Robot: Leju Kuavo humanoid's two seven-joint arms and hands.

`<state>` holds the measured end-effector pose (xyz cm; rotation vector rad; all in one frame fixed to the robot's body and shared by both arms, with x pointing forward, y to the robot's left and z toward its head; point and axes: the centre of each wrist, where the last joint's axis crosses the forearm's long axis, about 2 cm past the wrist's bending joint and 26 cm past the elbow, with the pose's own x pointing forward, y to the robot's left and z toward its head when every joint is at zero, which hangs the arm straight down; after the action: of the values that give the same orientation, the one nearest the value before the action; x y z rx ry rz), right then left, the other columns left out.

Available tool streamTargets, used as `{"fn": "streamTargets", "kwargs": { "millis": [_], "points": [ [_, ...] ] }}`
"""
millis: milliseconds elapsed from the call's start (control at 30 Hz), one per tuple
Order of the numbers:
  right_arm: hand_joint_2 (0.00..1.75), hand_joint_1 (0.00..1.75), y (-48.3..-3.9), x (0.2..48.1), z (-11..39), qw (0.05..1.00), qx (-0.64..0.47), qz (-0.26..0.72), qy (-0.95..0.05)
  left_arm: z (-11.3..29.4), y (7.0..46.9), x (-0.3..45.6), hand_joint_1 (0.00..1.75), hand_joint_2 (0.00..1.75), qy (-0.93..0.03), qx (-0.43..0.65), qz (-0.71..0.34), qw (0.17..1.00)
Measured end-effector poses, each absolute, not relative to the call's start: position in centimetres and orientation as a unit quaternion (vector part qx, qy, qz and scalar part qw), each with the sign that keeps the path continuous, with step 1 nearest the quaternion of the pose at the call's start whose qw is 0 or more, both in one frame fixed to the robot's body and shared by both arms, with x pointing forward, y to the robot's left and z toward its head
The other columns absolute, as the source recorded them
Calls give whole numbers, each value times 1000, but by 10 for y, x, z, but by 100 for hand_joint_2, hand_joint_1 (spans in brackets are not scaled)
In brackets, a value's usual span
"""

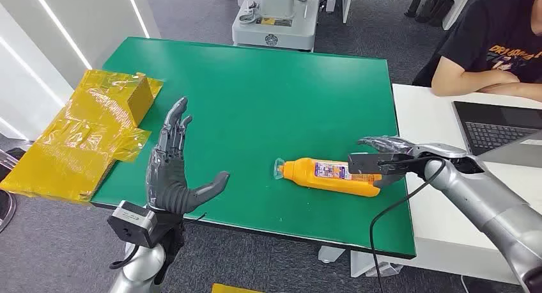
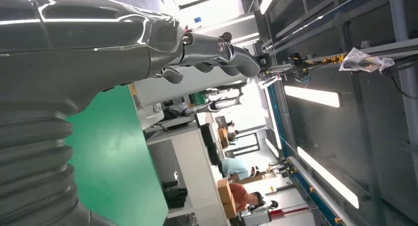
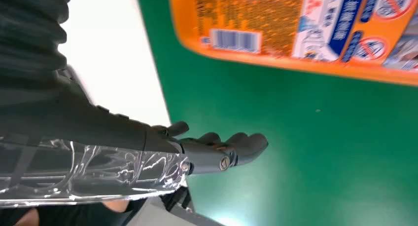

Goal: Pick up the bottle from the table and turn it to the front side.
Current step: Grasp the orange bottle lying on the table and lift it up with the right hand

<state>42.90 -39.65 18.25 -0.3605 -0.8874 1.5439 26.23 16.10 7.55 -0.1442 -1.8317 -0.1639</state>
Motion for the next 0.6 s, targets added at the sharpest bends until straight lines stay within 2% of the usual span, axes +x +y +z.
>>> {"fn": "streamTargets", "kwargs": {
  "millis": [600],
  "points": [
    [175,0,-367,432,157,608,-147,690,-363,69,165,262,0,175,-789,-50,-66,609]
  ]
}}
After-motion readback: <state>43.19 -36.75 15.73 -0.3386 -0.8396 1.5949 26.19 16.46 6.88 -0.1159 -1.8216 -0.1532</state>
